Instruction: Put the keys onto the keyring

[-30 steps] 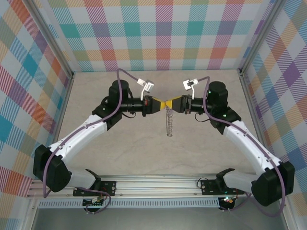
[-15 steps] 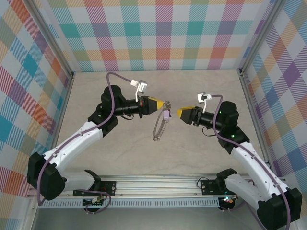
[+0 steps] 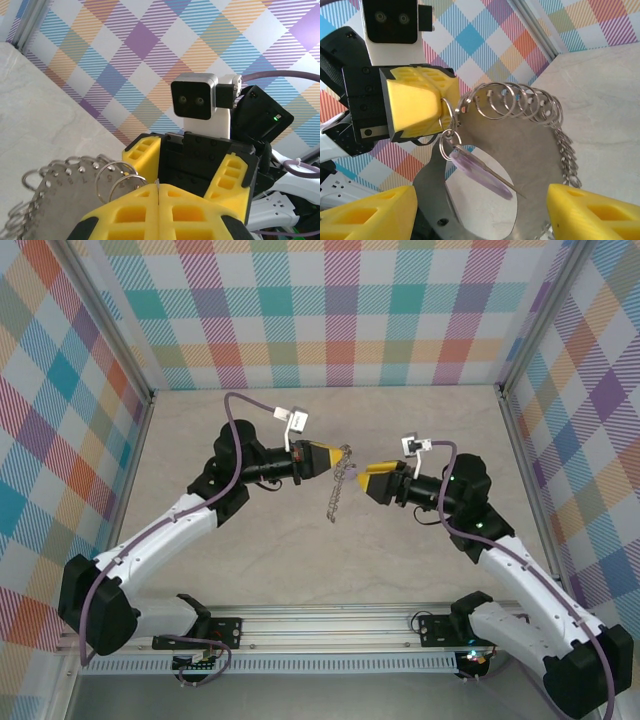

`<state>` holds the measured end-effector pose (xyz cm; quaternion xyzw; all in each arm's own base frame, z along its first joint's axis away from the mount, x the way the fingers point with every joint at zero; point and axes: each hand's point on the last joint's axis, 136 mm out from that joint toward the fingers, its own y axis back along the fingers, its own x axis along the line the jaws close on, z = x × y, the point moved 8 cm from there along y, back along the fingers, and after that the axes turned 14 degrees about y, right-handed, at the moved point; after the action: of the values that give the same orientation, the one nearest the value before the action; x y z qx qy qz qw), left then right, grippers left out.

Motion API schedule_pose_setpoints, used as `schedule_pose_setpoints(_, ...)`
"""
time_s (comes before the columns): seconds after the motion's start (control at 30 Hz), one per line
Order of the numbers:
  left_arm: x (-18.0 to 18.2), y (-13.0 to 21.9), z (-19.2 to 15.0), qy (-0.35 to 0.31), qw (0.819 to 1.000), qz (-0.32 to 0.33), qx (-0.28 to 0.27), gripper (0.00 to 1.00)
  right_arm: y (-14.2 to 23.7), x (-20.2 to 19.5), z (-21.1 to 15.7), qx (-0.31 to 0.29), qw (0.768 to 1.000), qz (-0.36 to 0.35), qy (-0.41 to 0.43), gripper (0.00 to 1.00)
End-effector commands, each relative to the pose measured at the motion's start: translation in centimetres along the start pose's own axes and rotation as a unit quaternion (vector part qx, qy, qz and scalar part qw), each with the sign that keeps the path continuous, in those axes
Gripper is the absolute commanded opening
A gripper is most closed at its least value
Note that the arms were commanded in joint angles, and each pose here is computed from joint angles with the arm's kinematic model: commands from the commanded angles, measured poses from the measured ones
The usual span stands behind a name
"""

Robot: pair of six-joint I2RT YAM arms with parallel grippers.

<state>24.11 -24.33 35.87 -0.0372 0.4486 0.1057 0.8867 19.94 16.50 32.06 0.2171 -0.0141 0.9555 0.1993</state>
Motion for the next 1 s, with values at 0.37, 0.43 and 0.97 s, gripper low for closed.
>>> schedule_pose_setpoints(0.37, -2.1, -0.4, 1.1, -0.011, 0.999, -0.031, -0.017, 0.0, -2.1, 0.1, 1.6, -0.003, 0.999, 0.012, 0.042, 0.64)
schedule_pose_setpoints(0.43, -2.2, -0.4, 1.2, -0.01, 0.999, -0.03, -0.02, 0.0, -2.1, 0.3, 1.5, -0.001, 0.999, 0.018, 0.045, 0.57)
schedule_pose_setpoints(0.97, -2.0, -0.2, 1.7, 0.014, 0.998, -0.028, -0.06, 0.0, -2.7, 1.3, 0.1, 0.012, 0.998, 0.057, 0.038, 0.0)
